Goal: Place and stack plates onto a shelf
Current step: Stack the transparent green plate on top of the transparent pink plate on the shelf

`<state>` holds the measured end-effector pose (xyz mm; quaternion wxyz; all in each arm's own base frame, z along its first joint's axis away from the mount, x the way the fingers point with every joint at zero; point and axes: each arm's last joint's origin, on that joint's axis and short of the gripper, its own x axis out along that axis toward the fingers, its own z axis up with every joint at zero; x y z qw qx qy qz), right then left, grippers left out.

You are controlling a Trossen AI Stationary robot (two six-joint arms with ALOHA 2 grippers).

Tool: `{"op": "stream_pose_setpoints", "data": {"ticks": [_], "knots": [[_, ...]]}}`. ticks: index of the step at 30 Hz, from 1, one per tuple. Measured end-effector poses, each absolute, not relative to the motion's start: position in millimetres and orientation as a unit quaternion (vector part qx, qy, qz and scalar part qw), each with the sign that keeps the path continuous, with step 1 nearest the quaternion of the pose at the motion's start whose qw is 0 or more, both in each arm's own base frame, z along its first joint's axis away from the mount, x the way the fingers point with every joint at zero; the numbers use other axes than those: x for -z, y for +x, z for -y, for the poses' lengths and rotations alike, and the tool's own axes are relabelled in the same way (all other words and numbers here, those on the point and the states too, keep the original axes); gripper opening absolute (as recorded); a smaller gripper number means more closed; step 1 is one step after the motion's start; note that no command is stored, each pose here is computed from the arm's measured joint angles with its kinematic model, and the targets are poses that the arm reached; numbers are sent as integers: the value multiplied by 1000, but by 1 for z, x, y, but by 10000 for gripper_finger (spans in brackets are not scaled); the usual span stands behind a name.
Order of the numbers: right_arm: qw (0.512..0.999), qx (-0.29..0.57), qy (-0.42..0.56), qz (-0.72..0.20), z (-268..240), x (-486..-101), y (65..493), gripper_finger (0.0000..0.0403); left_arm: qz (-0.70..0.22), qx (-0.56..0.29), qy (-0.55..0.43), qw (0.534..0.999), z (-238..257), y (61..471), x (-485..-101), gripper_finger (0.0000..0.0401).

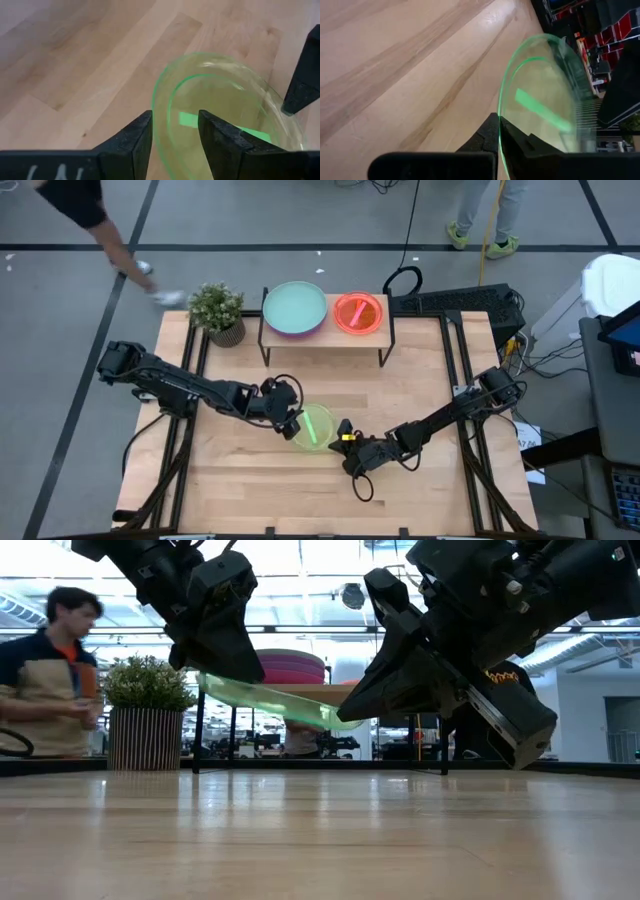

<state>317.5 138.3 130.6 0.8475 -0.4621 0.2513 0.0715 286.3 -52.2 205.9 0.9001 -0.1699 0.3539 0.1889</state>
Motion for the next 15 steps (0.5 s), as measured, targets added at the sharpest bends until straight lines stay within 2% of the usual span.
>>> {"op": "stream_pose_setpoints", "data": {"ticks": [15], "knots": [[860, -79, -436, -253, -139, -130, 317, 0, -368, -204, -145, 895, 50, 283, -203, 164]]}}
